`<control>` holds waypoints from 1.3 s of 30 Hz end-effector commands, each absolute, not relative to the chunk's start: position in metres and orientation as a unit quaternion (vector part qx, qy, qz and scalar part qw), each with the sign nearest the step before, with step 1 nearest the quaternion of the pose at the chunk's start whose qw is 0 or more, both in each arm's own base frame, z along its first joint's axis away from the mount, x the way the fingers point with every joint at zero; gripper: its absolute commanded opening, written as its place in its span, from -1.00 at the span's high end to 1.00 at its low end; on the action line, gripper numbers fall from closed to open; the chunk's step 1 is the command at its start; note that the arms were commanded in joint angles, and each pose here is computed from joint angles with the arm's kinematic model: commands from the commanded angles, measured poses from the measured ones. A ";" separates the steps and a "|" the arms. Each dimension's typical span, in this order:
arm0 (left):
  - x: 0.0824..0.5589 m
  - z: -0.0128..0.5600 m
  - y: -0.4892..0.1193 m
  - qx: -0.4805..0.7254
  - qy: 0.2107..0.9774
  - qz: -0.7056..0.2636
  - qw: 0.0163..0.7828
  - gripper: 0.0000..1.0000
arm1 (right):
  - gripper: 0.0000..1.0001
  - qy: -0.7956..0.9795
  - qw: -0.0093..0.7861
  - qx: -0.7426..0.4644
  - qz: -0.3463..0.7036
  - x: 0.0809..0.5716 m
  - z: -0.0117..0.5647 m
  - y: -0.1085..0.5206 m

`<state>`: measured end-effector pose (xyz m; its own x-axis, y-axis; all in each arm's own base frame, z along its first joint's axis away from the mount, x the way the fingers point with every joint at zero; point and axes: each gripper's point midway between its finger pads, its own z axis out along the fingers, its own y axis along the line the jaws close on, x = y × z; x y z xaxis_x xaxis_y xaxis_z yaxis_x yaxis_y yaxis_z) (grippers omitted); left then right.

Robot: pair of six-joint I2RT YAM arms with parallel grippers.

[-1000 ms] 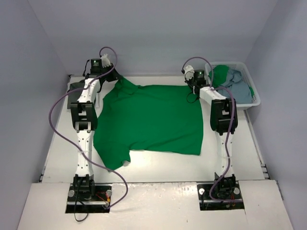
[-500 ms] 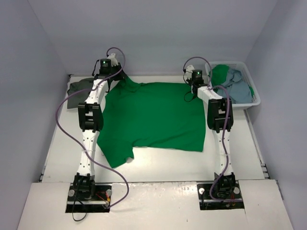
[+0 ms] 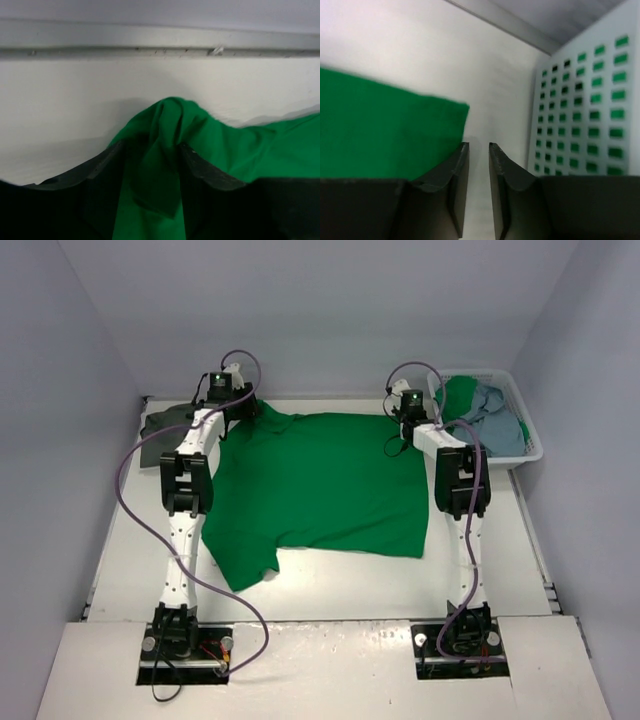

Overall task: Fold and stack the t-shirts
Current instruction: Flatten out the tshirt

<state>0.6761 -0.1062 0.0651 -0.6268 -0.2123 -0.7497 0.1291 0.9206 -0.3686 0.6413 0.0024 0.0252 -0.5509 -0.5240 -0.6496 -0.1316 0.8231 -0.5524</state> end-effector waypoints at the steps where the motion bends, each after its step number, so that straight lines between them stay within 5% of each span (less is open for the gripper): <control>1: 0.676 0.186 -0.093 0.001 0.834 -0.175 0.523 0.13 | 0.59 0.819 0.500 -0.144 -0.243 0.639 0.123 -0.002; 15: 0.614 0.299 -0.074 0.043 0.807 -0.140 0.572 0.03 | 0.63 0.820 0.518 -0.188 -0.151 0.564 0.193 0.026; 20: 0.558 0.275 -0.082 0.086 0.833 -0.163 0.522 0.05 | 0.95 0.861 0.420 -0.285 -0.036 0.502 0.153 0.067; 25: 0.483 0.231 -0.092 0.143 0.859 -0.185 0.455 0.36 | 1.00 0.876 0.319 -0.359 0.040 0.431 0.101 0.084; 30: 0.421 0.175 -0.100 0.191 0.887 -0.218 0.360 0.88 | 1.00 0.876 0.241 -0.408 0.092 0.373 0.060 0.095; 39: 0.368 0.127 -0.106 0.218 0.906 -0.244 0.268 1.00 | 1.00 0.870 0.213 -0.427 0.122 0.339 0.049 0.104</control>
